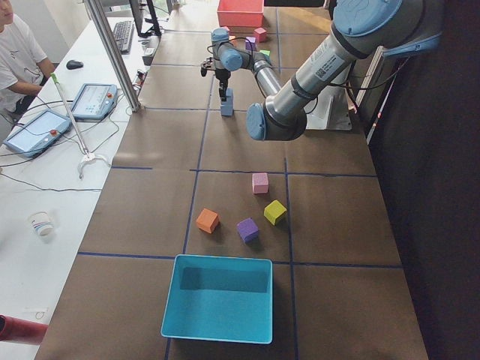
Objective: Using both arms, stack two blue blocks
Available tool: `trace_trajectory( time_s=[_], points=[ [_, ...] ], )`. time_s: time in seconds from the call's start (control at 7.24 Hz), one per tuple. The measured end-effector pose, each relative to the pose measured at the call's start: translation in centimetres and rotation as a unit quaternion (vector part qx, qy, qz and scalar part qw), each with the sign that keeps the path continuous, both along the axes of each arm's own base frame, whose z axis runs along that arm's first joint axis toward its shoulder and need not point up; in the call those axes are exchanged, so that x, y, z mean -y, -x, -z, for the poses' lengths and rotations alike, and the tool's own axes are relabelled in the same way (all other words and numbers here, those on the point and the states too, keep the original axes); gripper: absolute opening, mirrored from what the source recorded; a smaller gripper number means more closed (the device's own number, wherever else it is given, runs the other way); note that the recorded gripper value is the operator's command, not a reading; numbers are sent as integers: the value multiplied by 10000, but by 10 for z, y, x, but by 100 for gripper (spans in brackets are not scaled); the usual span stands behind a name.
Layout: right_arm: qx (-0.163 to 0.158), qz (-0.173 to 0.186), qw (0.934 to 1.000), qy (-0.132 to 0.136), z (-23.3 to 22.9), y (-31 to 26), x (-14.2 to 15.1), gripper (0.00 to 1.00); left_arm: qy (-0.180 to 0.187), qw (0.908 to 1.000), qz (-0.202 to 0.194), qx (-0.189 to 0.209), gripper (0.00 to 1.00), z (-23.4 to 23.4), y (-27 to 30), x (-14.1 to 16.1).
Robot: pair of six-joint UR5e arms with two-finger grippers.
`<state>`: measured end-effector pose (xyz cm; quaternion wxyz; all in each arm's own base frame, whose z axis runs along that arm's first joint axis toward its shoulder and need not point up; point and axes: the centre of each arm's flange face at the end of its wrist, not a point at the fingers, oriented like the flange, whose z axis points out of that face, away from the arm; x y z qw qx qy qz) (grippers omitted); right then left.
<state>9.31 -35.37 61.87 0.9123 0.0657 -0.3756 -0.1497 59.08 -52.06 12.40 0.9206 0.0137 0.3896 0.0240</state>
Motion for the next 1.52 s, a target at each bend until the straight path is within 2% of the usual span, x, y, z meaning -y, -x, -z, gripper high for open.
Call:
trace_trajectory(
  time_s=[0.14,0.55,0.97,1.11,1.38,1.52],
  points=[
    [-2,2,10000,-3,0,0,0,100,4,10000,5,3,100,-1,0,1],
    [-5,-1,10000,-41,3,0,3,100,-23,10000,52,-59,100,3,5,3],
    [-8,-2,10000,-39,3,0,4,99,-168,9996,80,-198,100,28,80,15],
    [-14,-18,10000,-17,2,0,3,99,-348,9993,-87,-139,100,2,128,17],
    [-25,-281,9993,238,3,0,4,99,-943,9936,-600,149,100,-111,250,26],
    [-32,-399,9985,361,3,0,5,99,-1095,9902,-819,265,100,-173,326,32]
  ],
)
